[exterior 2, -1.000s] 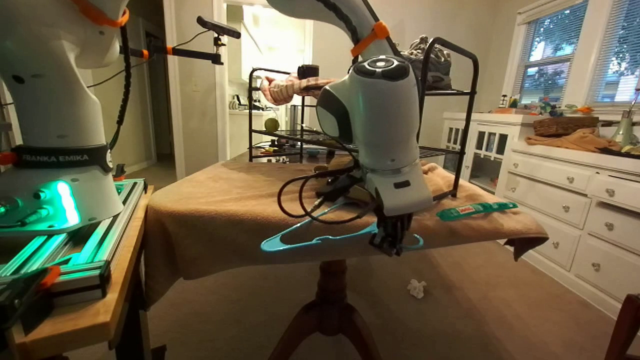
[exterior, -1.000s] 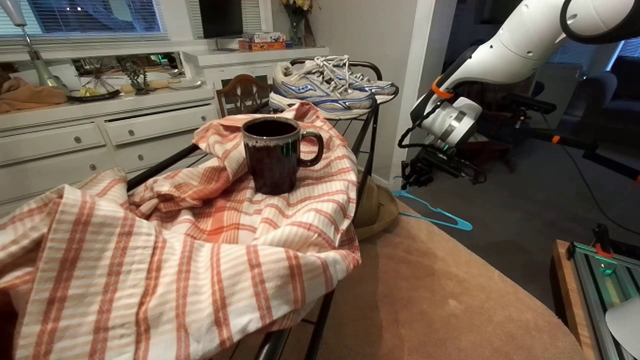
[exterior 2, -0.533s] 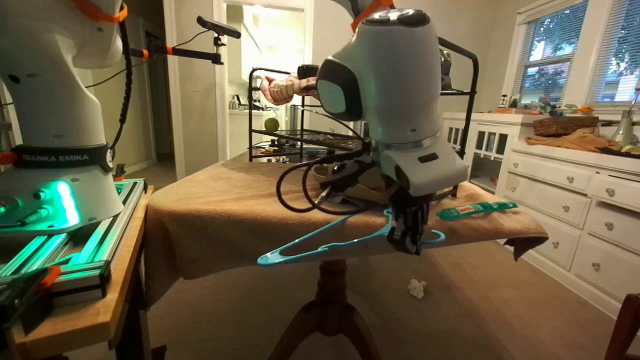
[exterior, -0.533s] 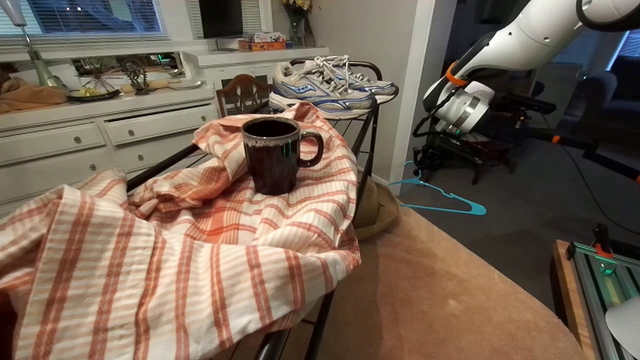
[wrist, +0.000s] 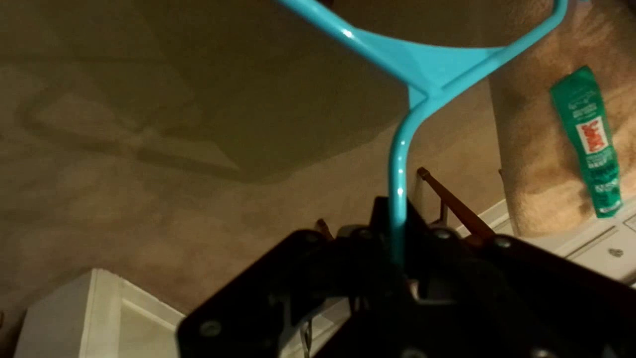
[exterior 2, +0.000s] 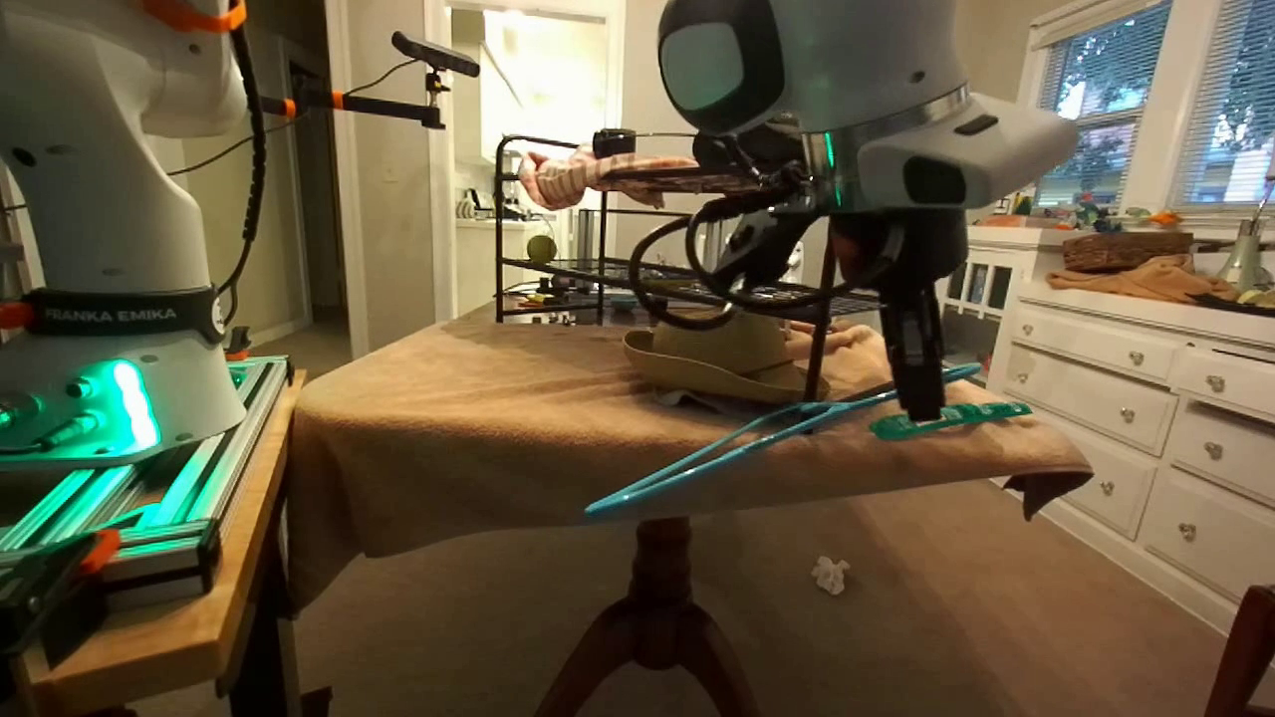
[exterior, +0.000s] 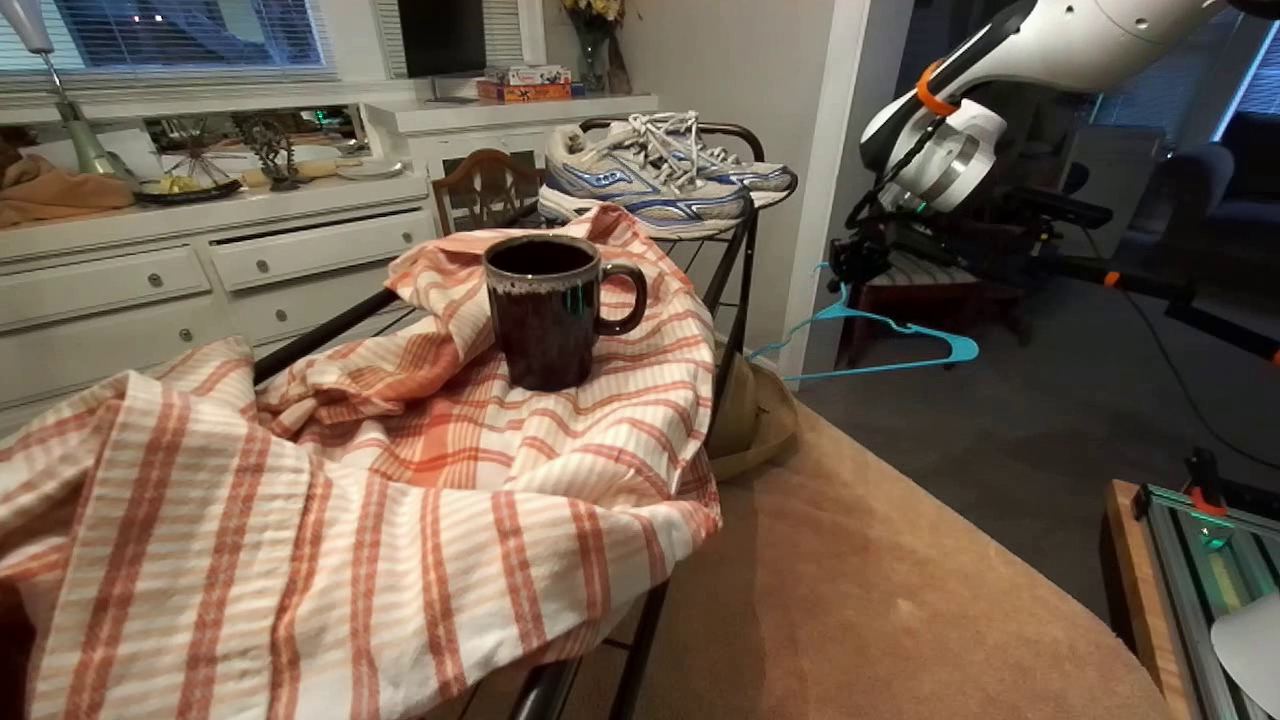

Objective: Hang the blue hanger on the right side of the shoe rack.

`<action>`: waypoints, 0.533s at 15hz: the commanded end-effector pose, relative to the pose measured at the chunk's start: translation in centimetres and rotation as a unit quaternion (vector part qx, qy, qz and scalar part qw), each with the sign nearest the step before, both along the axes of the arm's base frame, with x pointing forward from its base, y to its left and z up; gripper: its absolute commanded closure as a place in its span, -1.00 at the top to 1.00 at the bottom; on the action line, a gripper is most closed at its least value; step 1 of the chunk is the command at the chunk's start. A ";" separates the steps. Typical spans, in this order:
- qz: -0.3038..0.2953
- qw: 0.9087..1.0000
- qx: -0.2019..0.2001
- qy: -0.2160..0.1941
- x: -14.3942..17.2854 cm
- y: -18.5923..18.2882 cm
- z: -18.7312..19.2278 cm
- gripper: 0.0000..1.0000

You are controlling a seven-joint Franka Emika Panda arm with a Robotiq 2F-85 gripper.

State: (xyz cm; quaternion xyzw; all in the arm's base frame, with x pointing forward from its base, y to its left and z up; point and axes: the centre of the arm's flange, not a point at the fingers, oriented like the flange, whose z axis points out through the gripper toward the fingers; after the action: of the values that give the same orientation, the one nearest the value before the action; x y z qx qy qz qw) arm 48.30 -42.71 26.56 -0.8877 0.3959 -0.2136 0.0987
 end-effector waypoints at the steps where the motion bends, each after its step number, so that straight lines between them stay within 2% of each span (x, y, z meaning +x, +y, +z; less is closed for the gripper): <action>1: 0.045 0.997 -0.046 -0.038 0.8 -0.4 4.1 -0.96; 5: 0.103 0.988 -0.093 -0.069 1.6 -0.5 8.5 -0.96; 8: 0.164 0.971 -0.151 -0.083 1.6 -1.5 11.4 -0.96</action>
State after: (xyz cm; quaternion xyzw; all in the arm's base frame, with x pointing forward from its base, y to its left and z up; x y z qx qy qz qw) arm 50.41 -43.48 36.01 -0.9161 0.2556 -0.3045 0.0528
